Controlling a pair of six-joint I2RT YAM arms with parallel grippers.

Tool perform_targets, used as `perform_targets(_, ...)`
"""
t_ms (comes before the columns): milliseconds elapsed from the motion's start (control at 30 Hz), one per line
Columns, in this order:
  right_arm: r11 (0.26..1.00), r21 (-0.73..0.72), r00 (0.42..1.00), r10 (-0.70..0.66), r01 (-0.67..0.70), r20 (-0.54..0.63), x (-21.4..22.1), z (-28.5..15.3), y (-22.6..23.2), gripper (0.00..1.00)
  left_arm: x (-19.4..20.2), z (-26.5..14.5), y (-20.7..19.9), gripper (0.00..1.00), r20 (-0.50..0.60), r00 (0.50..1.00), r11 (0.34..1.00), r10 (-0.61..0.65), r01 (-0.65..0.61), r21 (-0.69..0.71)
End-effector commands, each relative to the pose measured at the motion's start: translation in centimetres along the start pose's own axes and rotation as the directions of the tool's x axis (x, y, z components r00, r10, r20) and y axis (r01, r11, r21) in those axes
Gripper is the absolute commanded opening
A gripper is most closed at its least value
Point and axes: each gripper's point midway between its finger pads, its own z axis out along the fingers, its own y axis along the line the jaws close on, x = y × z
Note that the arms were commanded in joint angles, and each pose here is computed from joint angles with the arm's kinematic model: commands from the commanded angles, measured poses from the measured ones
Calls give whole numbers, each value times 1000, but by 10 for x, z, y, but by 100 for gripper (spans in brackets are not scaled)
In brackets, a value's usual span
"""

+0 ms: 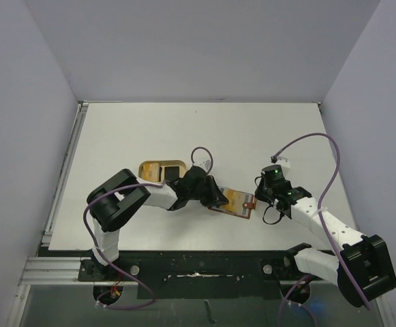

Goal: Put the credit cards into the card holder
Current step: Insert the credit card into the card holder.

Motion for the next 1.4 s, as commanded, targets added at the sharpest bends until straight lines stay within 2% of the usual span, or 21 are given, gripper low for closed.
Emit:
perform_targets(0, 999, 31, 995, -16, 19, -98, 31, 2, -11, 0, 2, 7, -12, 0, 7, 999, 999, 33, -33, 21)
perform_targets(233, 999, 24, 995, -18, 21, -95, 29, 3, -9, 0, 8, 12, -27, 0, -22, 997, 996, 79, -78, 49)
perform_targets(367, 1000, 21, 995, -20, 22, -98, 30, 3, -8, 0, 8, 14, -33, 10, -32, 992, 991, 125, -123, 43)
perform_targets(567, 999, 20, 996, -23, 25, -91, 28, 0, -8, 0, -14, -3, -34, 24, 42, 980, 981, 194, -193, -36)
perform_targets(867, 999, 29, 999, -29, 30, -40, 9, -15, -7, 0, -20, -3, -33, 31, 64, 974, 975, 219, -215, -60)
perform_targets(1167, 999, -11, 998, -31, 30, -51, 13, -3, 2, 0, -19, 5, -28, 31, 52, 961, 961, 270, -266, -77)
perform_targets(1367, 997, -69, 999, -36, 33, -29, 7, 3, 14, 0, -14, 10, -33, 25, 46, 933, 933, 357, -354, -63)
